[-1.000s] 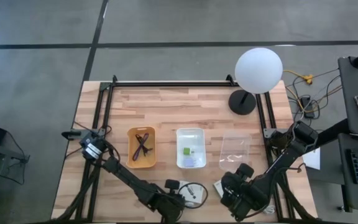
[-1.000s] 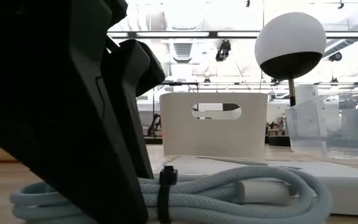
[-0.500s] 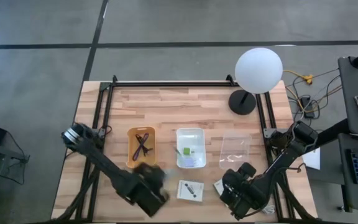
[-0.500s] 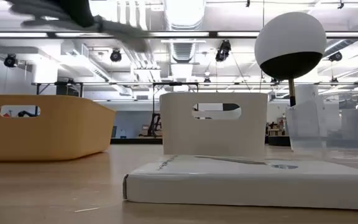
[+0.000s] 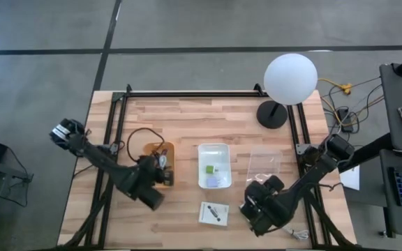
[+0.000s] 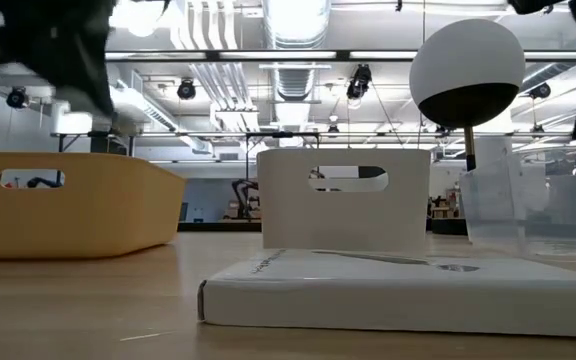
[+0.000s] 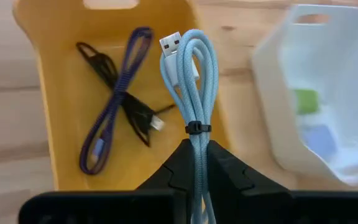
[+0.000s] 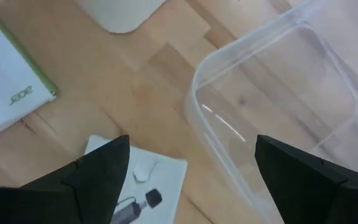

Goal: Pick and place items into bin
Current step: Put the light blue charger cable into the yellow bin, then put the white charger cable into the yellow bin

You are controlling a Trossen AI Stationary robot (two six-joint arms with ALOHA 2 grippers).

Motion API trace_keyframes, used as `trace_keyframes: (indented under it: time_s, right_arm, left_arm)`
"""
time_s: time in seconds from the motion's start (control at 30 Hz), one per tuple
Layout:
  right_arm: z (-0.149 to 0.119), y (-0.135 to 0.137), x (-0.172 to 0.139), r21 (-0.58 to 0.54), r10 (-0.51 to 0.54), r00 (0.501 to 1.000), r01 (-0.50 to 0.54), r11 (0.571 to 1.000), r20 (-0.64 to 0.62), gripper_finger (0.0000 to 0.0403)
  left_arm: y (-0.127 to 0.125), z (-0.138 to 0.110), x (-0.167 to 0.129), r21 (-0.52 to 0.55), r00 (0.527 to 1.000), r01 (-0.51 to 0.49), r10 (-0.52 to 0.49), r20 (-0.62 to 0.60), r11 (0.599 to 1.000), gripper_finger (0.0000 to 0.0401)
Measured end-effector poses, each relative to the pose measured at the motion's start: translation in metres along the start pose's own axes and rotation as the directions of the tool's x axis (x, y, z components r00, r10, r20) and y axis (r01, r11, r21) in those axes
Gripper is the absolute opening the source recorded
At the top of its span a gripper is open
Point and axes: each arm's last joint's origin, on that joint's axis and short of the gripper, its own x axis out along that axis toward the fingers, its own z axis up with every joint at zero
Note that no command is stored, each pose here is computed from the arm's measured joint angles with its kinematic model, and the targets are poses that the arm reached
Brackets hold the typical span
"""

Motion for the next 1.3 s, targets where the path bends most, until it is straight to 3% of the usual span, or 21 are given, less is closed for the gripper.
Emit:
trace_keyframes:
  time_s: [0.2,0.4,0.7,0.8,0.87,0.9,1.0,1.03,1.07,1.23,1.3]
  right_arm:
    - [0.0,0.001,0.0,0.003,0.005,1.0,-0.005,1.0,-0.002,0.0329]
    - [0.0,0.001,0.0,-0.001,0.011,1.0,-0.011,1.0,-0.002,0.0329]
    - [0.006,0.003,0.003,-0.039,0.024,1.0,-0.024,0.999,-0.003,0.0329]
    - [0.008,0.006,0.003,-0.076,0.046,0.999,-0.046,0.996,-0.004,0.0329]
    - [0.009,0.008,0.004,-0.107,0.066,0.998,-0.066,0.992,-0.004,0.0329]
    - [0.01,0.009,0.004,-0.126,0.077,0.997,-0.077,0.989,-0.006,0.0329]
    - [0.014,0.012,0.006,-0.198,0.108,0.993,-0.115,0.973,-0.048,0.0329]
    - [0.015,0.013,0.007,-0.219,0.112,0.991,-0.126,0.968,-0.074,0.0329]
    - [0.016,0.013,0.006,-0.226,0.121,0.987,-0.142,0.964,-0.105,0.0329]
    - [0.01,0.012,-0.001,-0.217,0.142,0.977,-0.174,0.96,-0.156,0.0329]
    - [0.006,0.012,-0.011,-0.197,0.178,0.972,-0.207,0.958,-0.155,0.0329]
  left_arm:
    - [0.037,0.004,0.039,-0.101,0.995,-0.003,-0.007,-0.097,0.995,0.0017]
    - [0.053,0.016,0.035,-0.16,0.988,0.08,-0.099,-0.116,0.984,0.0032]
    - [0.054,0.025,0.028,-0.116,0.986,0.129,-0.139,-0.088,0.985,0.0144]
    - [0.043,0.028,0.014,0.018,0.971,0.22,-0.217,-0.096,0.975,0.0173]
    - [0.027,0.03,-0.002,0.175,0.932,0.357,-0.338,-0.129,0.918,0.018]
    - [0.018,0.029,-0.012,0.255,0.899,0.437,-0.408,-0.159,0.862,0.018]
    - [-0.008,0.02,-0.032,0.453,0.775,0.63,-0.546,-0.319,0.63,0.0171]
    - [-0.015,0.015,-0.035,0.478,0.748,0.662,-0.556,-0.362,0.578,0.0165]
    - [-0.02,0.01,-0.033,0.489,0.736,0.675,-0.549,-0.395,0.553,0.0158]
    - [-0.044,-0.019,-0.015,0.511,0.748,0.664,-0.506,-0.43,0.546,0.012]
    - [-0.054,-0.029,-0.01,0.518,0.737,0.675,-0.517,-0.435,0.526,0.0108]
